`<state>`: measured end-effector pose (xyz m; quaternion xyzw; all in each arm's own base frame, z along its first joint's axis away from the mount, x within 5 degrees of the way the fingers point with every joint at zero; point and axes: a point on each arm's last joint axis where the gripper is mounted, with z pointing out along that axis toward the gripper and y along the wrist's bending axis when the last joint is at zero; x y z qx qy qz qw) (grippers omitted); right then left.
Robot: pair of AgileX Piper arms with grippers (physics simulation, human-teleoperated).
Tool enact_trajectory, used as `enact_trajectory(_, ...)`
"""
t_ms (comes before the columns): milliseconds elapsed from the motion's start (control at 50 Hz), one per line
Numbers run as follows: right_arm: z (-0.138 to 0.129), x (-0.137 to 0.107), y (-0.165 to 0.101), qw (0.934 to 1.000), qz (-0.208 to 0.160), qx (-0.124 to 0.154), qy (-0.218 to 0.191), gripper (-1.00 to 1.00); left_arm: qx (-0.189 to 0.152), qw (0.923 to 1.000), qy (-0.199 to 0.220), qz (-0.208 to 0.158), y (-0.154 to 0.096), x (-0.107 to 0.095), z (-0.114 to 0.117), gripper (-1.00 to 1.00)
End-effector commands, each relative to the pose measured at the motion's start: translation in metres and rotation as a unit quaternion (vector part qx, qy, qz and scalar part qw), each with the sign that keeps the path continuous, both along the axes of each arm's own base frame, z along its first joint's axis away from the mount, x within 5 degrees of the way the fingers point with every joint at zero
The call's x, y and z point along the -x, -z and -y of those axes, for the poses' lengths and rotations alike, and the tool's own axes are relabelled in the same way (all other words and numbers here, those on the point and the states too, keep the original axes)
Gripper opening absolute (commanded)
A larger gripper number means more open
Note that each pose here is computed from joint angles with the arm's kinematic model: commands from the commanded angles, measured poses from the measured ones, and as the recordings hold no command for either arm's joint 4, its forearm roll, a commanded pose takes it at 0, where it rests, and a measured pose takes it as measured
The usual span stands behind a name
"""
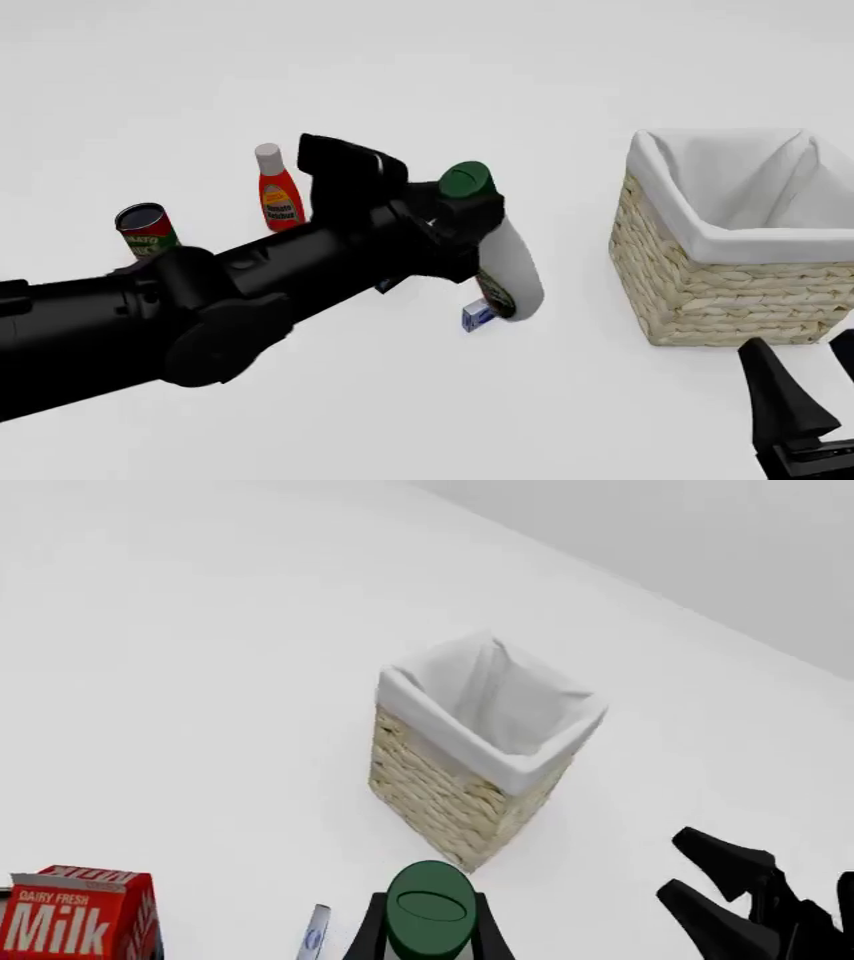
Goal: Pick the salad dressing and place it in the basket.
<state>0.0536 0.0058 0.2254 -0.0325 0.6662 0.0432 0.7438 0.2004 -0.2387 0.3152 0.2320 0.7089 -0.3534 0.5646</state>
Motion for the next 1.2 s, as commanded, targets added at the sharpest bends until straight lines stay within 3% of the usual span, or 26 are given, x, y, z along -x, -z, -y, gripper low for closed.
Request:
enact_trajectory(20, 0.0, 0.0, 0.0, 1.0, 0.0, 0.003, -0.002, 1.0, -0.048, 0.9971, 0.005, 0.059, -0.001, -0.003, 0.002, -1.0)
enact_trajectory(100, -0.001, 0.001, -0.003, 0.9998, -0.004, 0.014, -0.011, 1.0, -0.048, 0.9971, 0.005, 0.06, -0.001, -0.003, 0.002, -1.0)
enact_trajectory(180, -0.003, 0.002, -0.004, 0.998, -0.022, 0.055, -0.022, 1.0, -0.048, 0.9971, 0.005, 0.059, -0.001, -0.003, 0.002, -1.0)
enact_trajectory(220, -0.004, 0.002, -0.006, 0.9972, -0.031, 0.06, -0.032, 1.0, -0.049, 0.997, 0.005, 0.06, -0.001, -0.003, 0.001, -1.0)
enact_trajectory(360, -0.013, -0.012, -0.031, 0.9892, -0.046, 0.111, -0.083, 1.0, -0.05, 0.9969, 0.008, 0.061, -0.002, -0.002, 0.002, -1.0)
enact_trajectory(460, -0.025, -0.019, -0.065, 0.9821, -0.049, 0.118, -0.139, 1.0, -0.05, 0.9968, 0.008, 0.061, -0.002, -0.001, 0.002, -1.0)
enact_trajectory(500, -0.026, -0.022, -0.07, 0.9814, -0.053, 0.118, -0.141, 1.0, -0.05, 0.9969, 0.008, 0.061, -0.002, -0.001, 0.002, -1.0)
enact_trajectory(540, -0.033, -0.028, -0.083, 0.9763, -0.062, 0.126, -0.165, 1.0, -0.05, 0.9969, 0.009, 0.061, -0.002, -0.001, 0.002, -1.0)
enact_trajectory(660, -0.042, -0.036, -0.099, 0.9691, -0.065, 0.148, -0.186, 1.0, -0.049, 0.9969, 0.01, 0.06, -0.002, 0.0, 0.003, -1.0)
enact_trajectory(800, -0.056, -0.05, -0.12, 0.9619, -0.087, 0.147, -0.214, 1.0, -0.05, 0.9967, 0.009, 0.063, -0.003, 0.0, 0.001, -1.0)
enact_trajectory(960, -0.07, -0.064, -0.125, 0.9527, -0.111, 0.162, -0.232, 1.0, -0.05, 0.9966, 0.011, 0.065, -0.004, 0.002, 0.001, -1.0)
enact_trajectory(1200, -0.086, -0.073, -0.111, 0.9443, -0.134, 0.152, -0.259, 1.0, -0.048, 0.9965, 0.011, 0.068, -0.008, 0.003, 0.0, -1.0)
